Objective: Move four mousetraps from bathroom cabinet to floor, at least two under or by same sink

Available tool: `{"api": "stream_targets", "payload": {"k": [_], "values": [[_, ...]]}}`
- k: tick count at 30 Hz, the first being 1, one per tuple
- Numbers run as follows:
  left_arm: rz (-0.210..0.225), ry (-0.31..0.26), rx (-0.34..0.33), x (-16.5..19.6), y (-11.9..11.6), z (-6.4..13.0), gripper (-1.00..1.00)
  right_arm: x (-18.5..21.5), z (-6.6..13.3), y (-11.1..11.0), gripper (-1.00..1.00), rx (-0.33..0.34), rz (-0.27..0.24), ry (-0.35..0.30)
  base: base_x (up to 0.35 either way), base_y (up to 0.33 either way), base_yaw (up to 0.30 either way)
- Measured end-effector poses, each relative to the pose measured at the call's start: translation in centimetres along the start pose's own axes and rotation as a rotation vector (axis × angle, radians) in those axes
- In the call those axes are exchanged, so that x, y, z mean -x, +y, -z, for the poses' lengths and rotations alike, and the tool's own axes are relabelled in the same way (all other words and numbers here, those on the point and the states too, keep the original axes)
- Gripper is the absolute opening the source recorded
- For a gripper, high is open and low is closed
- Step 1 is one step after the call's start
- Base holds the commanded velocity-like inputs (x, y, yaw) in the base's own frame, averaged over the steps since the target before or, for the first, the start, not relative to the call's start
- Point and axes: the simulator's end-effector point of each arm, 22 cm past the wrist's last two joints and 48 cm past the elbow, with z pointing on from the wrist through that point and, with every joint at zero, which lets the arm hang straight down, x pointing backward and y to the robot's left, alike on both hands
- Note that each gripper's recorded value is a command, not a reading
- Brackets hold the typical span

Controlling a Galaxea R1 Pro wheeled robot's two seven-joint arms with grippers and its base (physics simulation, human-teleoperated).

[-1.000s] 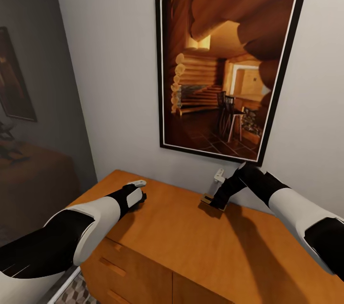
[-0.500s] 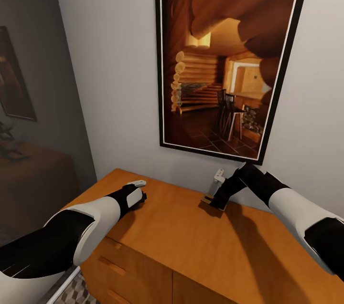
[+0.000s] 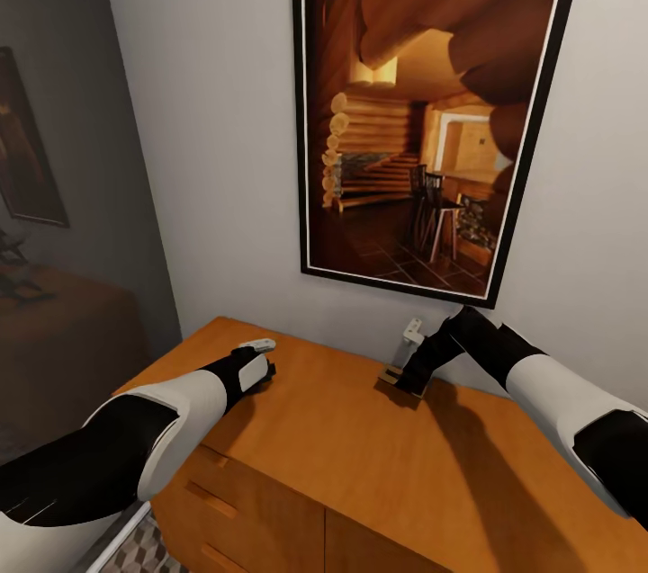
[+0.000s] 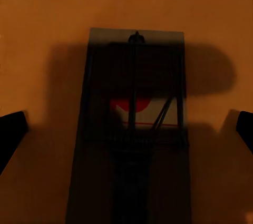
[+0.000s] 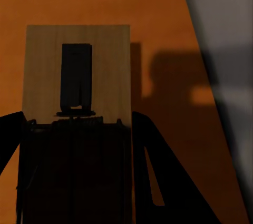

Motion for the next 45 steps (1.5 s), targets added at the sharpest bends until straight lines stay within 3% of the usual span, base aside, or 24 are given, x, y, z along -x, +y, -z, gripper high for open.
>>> {"api": "stream_targets", "payload": {"k": [40,41,45], "values": [[0.007,-0.002,-0.004,0.05,-0.09,0.00,1.00,-0.01,-0.01,0.00,-1.00,0.000,0.000,0.000,0.000,0.000,0.000],[0.007,-0.002,-0.003,0.05,-0.09,0.00,-1.00,0.00,0.00,-0.01,-1.00,0.000,0.000,0.000,0.000,0.000,0.000],[0.003,-0.003,0.002,0.03,0.04,-0.02,-1.00,-0.03,-0.03,0.00,-1.00,0.000,0.000,0.001,0.000,0.000,0.000]]}}
